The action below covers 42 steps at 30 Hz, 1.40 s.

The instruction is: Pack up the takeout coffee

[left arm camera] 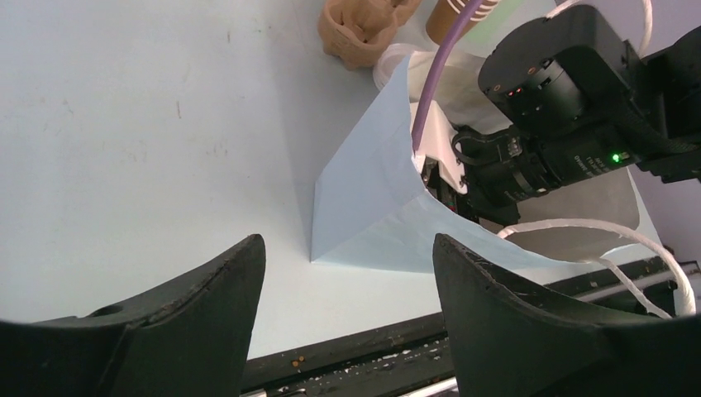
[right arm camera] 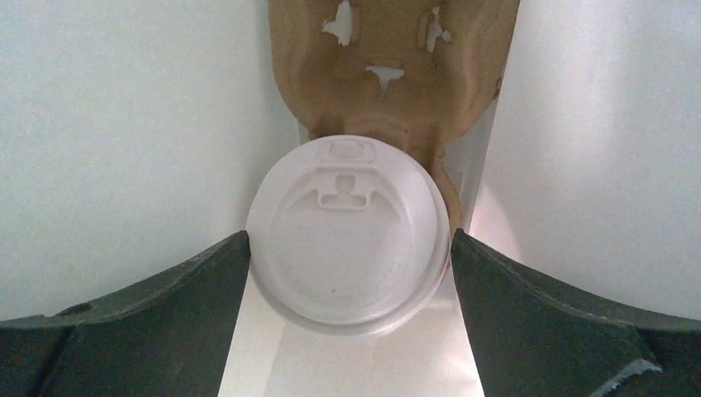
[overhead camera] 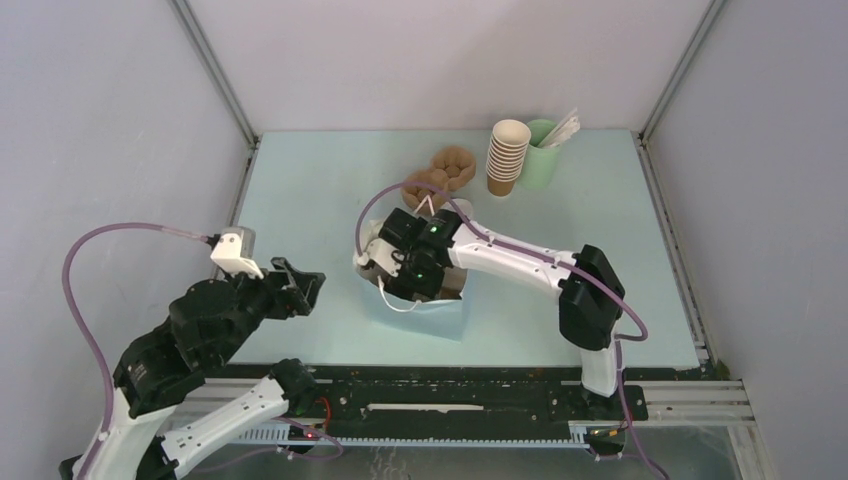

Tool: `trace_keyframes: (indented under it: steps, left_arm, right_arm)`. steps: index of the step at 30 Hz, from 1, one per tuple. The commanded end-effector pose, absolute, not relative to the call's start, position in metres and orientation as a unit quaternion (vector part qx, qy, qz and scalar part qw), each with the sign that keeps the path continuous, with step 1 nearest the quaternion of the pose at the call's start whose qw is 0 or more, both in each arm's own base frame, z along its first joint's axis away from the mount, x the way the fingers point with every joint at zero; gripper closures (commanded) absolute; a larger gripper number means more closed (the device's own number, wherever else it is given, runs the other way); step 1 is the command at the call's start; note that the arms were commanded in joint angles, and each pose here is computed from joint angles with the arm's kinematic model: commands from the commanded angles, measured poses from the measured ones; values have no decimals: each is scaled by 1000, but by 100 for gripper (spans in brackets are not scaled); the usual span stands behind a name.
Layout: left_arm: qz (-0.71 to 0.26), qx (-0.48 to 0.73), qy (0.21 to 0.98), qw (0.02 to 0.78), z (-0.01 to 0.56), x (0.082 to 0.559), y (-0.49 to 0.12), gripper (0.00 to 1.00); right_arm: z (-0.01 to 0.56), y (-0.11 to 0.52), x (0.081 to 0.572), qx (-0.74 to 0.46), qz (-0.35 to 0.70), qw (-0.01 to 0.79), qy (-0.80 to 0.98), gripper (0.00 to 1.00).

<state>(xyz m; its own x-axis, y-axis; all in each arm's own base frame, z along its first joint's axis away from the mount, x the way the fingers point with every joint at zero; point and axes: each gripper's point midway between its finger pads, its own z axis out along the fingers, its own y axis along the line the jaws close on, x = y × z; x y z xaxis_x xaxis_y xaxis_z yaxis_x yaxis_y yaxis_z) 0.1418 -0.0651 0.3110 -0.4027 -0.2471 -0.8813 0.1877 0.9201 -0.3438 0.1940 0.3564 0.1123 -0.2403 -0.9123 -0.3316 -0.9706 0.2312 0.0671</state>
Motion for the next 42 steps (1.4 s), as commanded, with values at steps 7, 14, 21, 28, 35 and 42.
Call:
trace_keyframes:
  steps: [7, 14, 21, 28, 35, 42]
  left_arm:
    - [-231, -1, 816, 530, 311, 157, -101, 21]
    - [-233, 0, 816, 529, 312, 164, -109, 25]
    - [-233, 5, 819, 525, 312, 171, -120, 31]
    - [-226, 4, 821, 525, 314, 179, -126, 34]
    - [-227, 5, 818, 528, 319, 186, -132, 32]
    - [-231, 4, 813, 535, 326, 194, -140, 33]
  right_arm:
    - [180, 351, 194, -549, 146, 183, 802, 0]
    - [204, 351, 190, -528, 168, 211, 805, 0]
    - [213, 356, 194, -506, 174, 237, 811, 6]
    - [244, 359, 205, -453, 182, 288, 824, 9]
    - [273, 347, 217, -398, 163, 339, 837, 9]
    - [318, 346, 213, -373, 183, 380, 827, 9]
